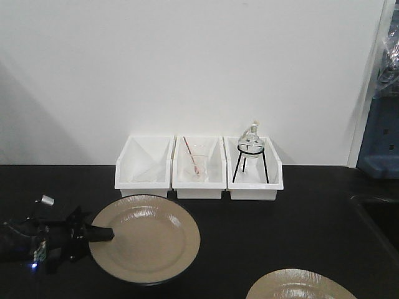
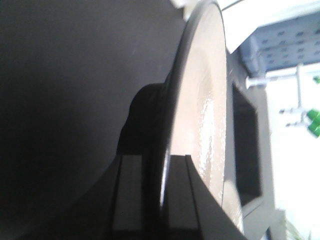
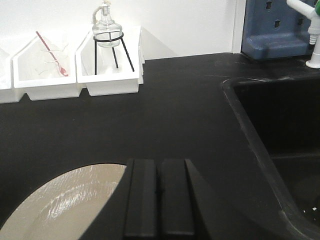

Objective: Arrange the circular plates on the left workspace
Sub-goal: 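Carry the plate toward the center and lower it onto the counter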

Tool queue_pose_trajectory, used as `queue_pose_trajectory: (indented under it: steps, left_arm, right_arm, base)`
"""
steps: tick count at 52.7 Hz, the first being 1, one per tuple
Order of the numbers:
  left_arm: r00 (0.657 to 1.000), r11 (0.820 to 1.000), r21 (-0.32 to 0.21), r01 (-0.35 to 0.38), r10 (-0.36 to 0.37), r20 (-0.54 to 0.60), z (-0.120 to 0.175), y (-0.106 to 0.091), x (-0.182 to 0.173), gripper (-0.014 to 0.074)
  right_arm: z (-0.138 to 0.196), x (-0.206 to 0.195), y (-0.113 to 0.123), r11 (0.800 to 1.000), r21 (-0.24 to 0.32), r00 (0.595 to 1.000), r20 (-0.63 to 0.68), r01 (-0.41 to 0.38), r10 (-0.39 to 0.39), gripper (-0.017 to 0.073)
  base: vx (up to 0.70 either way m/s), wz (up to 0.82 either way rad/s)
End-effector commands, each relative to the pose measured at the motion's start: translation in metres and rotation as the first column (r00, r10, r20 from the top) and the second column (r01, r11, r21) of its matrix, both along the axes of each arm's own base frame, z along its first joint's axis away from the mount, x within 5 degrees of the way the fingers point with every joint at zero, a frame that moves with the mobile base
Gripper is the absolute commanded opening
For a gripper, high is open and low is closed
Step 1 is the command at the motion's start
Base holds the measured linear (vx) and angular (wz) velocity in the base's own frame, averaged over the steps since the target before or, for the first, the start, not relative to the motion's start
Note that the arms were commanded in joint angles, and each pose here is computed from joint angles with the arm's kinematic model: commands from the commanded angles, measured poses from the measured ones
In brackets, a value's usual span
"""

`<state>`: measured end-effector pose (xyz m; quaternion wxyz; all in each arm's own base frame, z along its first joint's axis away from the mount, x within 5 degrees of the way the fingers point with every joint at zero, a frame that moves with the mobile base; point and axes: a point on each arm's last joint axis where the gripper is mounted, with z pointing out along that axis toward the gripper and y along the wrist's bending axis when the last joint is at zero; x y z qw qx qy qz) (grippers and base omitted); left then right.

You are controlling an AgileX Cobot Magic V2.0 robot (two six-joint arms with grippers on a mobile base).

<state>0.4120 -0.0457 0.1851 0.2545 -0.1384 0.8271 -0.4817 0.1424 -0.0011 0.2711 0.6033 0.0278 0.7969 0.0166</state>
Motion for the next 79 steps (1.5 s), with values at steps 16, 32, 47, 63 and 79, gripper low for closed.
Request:
queue_pose_trajectory:
  steps: [16,32,47,63,79]
  left_arm:
    - [0.999,0.981,-0.194,0.026,-0.021,0.024,0.031,-0.049,0.040,0.0001]
    - [1.000,0.986,-0.169,0.012,-0.013,-0.008,0.019,-0.072,0.051,0.0001]
    - [0.999,0.995,-0.095,-0.021,0.017,-0.043,0.013,-0.077,0.051,0.0001]
    - [0.994,0.992,-0.115,-0.046,0.035,-0.099,0.003,-0.081,0.052,0.0001]
    - [0.993,0.993,-0.105,-0.045,0.033,-0.113,-0.005,-0.085,0.052,0.0018]
  right_arm:
    - [0.020,0.004,0.000,1.000,-0.020,0.993,0.114,-0.001,0.003,0.0001]
    - [0.019,0.004,0.000,1.000,-0.020,0.994,0.113,-0.001,0.003,0.0001]
    - [0.019,0.004,0.000,1.000,-0.020,0.994,0.113,-0.001,0.003,0.0001]
    - [0.019,0.004,0.000,1.000,-0.020,0.994,0.113,-0.001,0.003,0.0001]
    - [0.019,0.004,0.000,1.000,-0.020,0.994,0.113,-0.001,0.003,0.0001]
  base:
    - [0.00,0.00]
    - [0.00,0.00]
    - [0.00,0.00]
    - [0.00,0.00]
    - [0.00,0.00]
